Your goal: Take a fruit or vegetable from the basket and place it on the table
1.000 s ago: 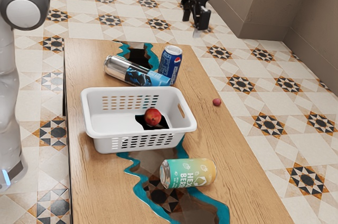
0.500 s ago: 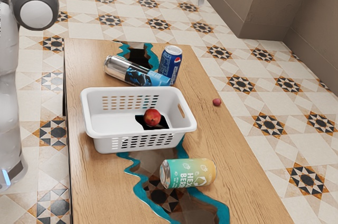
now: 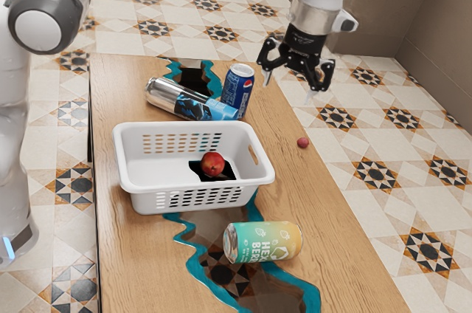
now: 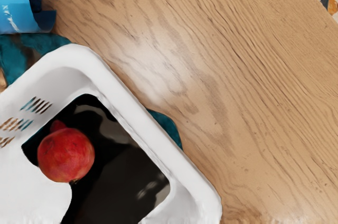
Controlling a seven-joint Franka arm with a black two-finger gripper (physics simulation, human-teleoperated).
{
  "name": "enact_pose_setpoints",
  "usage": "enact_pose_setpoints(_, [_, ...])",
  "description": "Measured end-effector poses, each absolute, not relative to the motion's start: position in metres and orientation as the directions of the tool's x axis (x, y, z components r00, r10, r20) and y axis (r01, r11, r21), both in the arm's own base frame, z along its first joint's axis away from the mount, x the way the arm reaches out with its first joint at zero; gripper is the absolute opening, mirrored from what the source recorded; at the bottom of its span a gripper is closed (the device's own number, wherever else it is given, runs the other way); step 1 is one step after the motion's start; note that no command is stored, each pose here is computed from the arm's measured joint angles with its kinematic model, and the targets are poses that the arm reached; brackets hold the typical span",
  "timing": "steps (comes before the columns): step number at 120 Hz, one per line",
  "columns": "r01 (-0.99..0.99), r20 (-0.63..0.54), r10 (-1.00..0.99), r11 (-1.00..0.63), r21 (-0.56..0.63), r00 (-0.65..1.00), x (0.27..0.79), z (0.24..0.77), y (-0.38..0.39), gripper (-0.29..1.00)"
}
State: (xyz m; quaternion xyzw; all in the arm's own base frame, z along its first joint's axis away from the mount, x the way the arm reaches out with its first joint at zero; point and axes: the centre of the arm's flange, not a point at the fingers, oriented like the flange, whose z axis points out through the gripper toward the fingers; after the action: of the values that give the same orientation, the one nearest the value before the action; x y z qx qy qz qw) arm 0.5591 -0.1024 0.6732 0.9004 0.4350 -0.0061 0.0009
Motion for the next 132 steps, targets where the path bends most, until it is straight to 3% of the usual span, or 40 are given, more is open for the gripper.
enact_pose_setpoints(11, [0.823,-0.026,0.825,-0.565,-0.053,0.565,0.492,0.625,-0.099,0.70])
enact_pose_setpoints(23, [0.868,-0.032,0.869,-0.495,-0.021,0.495,0.469,0.612,-0.083,0.70])
enact_pose_setpoints(74, [0.971,-0.023,0.974,-0.220,0.097,0.223,0.453,0.589,-0.053,0.70])
enact_pose_setpoints(132, [0.999,-0.035,0.999,-0.005,0.050,0.007,0.454,0.520,-0.040,0.70])
